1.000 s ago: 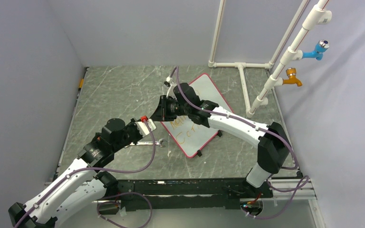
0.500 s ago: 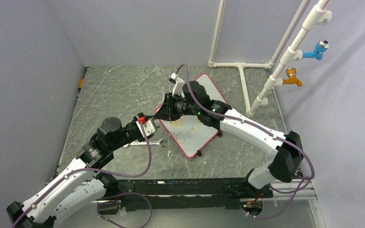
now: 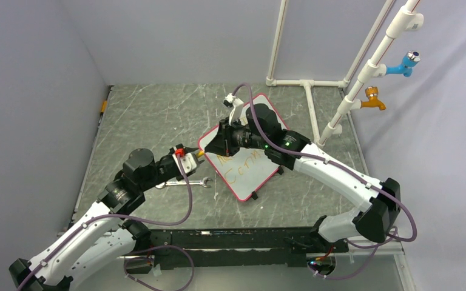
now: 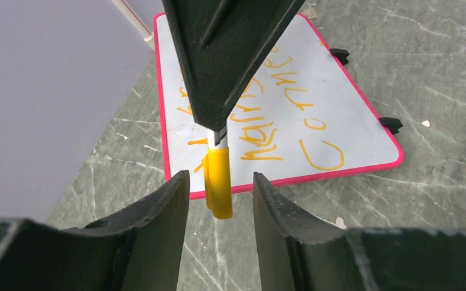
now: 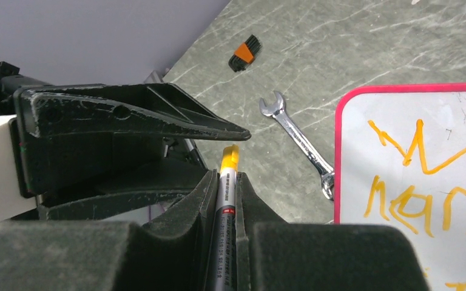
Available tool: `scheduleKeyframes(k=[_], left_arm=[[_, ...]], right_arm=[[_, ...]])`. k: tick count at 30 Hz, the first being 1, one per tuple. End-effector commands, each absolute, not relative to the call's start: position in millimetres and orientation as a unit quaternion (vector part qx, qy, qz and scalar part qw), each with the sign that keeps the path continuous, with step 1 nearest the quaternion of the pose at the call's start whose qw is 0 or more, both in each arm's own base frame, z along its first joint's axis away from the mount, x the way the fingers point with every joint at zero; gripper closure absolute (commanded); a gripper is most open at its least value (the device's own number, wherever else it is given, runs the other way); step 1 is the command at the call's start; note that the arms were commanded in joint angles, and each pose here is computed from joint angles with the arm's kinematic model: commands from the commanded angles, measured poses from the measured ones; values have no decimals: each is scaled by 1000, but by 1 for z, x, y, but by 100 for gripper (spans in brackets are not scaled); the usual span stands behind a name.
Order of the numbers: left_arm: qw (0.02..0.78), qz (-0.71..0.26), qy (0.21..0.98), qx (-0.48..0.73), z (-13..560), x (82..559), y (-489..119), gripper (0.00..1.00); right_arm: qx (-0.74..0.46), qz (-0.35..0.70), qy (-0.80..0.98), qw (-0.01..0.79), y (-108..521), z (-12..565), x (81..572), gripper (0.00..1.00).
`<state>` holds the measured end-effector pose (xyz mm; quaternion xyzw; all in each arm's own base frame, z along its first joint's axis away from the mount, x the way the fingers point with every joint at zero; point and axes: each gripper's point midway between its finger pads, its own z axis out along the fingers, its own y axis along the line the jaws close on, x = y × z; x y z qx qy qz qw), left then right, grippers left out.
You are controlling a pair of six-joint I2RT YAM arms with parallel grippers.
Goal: Write a sentence on the whiteboard
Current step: Insert the pen cap into the whiteboard marker, then put down the whiteboard marker at the center of the board.
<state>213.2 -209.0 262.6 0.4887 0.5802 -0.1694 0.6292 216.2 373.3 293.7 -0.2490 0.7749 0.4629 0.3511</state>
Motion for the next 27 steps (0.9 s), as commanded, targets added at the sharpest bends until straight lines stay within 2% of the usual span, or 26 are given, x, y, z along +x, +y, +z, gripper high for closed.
scheduleKeyframes(k=[1, 6, 7, 9, 13, 14, 15, 18, 24, 25, 27], left_arm=[[658, -182, 553, 477, 291, 214, -213, 56], [652, -190, 553, 483, 289, 213, -217, 69], [651, -192, 552, 484, 289, 212, -218, 75], [651, -195, 551, 485, 289, 212, -219, 99], [646, -196, 555, 486, 286, 212, -219, 100], [646, -195, 557, 483, 286, 213, -219, 100], [648, -193, 559, 481, 286, 214, -218, 100], [651, -182, 570, 467, 287, 218, -213, 100], [656, -154, 616, 408, 287, 232, -196, 100], [655, -155, 629, 389, 286, 234, -192, 100], [653, -147, 656, 349, 283, 239, -182, 100]], right_arm=[[-274, 478, 751, 364, 370, 309, 208, 100], [-283, 495, 741, 355, 375, 311, 203, 100], [-284, 498, 739, 354, 376, 310, 202, 100], [-285, 504, 737, 349, 377, 310, 201, 100], [-277, 505, 740, 346, 379, 308, 203, 100], [-276, 502, 743, 346, 379, 307, 203, 97], [-274, 499, 745, 349, 378, 308, 205, 89], [-268, 484, 749, 365, 373, 312, 209, 58], [-234, 418, 769, 422, 345, 322, 228, 8], [-228, 407, 772, 432, 340, 324, 230, 2], [-211, 382, 779, 450, 326, 327, 235, 1]])
